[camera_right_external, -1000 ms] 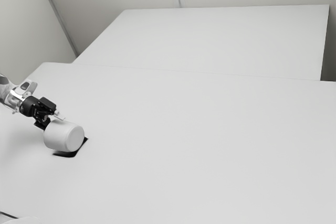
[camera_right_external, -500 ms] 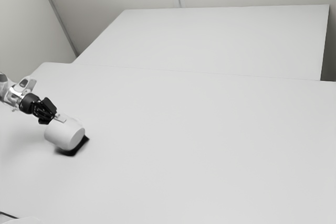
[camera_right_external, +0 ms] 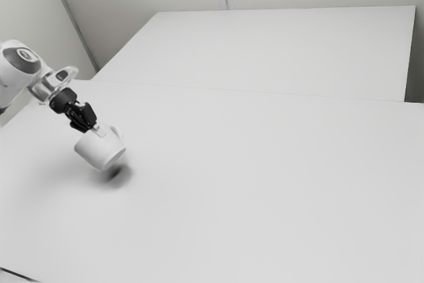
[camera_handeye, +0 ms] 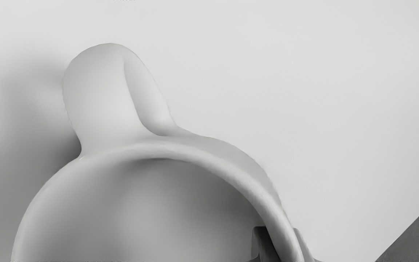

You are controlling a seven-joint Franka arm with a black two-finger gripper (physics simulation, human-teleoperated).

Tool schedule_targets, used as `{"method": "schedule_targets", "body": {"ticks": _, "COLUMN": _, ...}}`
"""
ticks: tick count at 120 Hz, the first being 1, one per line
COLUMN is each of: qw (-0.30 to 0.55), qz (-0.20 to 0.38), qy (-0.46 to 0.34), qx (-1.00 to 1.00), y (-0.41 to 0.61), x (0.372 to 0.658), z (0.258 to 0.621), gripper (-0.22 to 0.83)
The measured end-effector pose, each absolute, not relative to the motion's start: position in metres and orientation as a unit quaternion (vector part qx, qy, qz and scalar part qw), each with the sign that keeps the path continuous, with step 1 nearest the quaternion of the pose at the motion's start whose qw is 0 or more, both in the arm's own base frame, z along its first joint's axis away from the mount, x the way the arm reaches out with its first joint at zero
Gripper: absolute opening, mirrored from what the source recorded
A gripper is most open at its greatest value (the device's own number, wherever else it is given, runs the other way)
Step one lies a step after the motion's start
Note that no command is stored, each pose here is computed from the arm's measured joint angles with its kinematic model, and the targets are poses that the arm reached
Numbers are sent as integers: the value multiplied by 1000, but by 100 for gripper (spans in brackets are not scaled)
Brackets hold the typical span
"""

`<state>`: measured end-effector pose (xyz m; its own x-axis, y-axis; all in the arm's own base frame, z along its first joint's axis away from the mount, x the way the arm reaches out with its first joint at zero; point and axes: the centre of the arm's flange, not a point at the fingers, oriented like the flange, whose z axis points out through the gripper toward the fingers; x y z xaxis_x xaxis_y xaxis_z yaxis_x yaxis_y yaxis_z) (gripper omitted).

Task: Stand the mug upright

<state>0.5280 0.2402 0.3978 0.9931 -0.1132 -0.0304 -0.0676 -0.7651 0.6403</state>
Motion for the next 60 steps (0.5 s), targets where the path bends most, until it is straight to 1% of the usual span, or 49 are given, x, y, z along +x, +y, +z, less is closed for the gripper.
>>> {"method": "schedule_targets", "body": {"ticks": 16, "qw": 216, "qz": -42, "qy": -94, "qx": 971, "y": 191, "x": 535, "z": 409, "gripper": -17}}
{"method": "schedule_targets", "body": {"ticks": 30, "qw": 122, "qz": -31, "qy": -119, "qx": 985, "y": 163, "x": 530, "z": 406, "gripper": -17}}
{"method": "schedule_targets", "body": {"ticks": 45, "qw": 53, "qz": 0, "qy": -129, "qx": 990, "y": 144, "x": 529, "z": 409, "gripper": -17}}
{"method": "schedule_targets", "body": {"ticks": 60, "qw": 19, "qz": 25, "qy": -123, "qx": 992, "y": 126, "x": 525, "z": 414, "gripper": -17}}
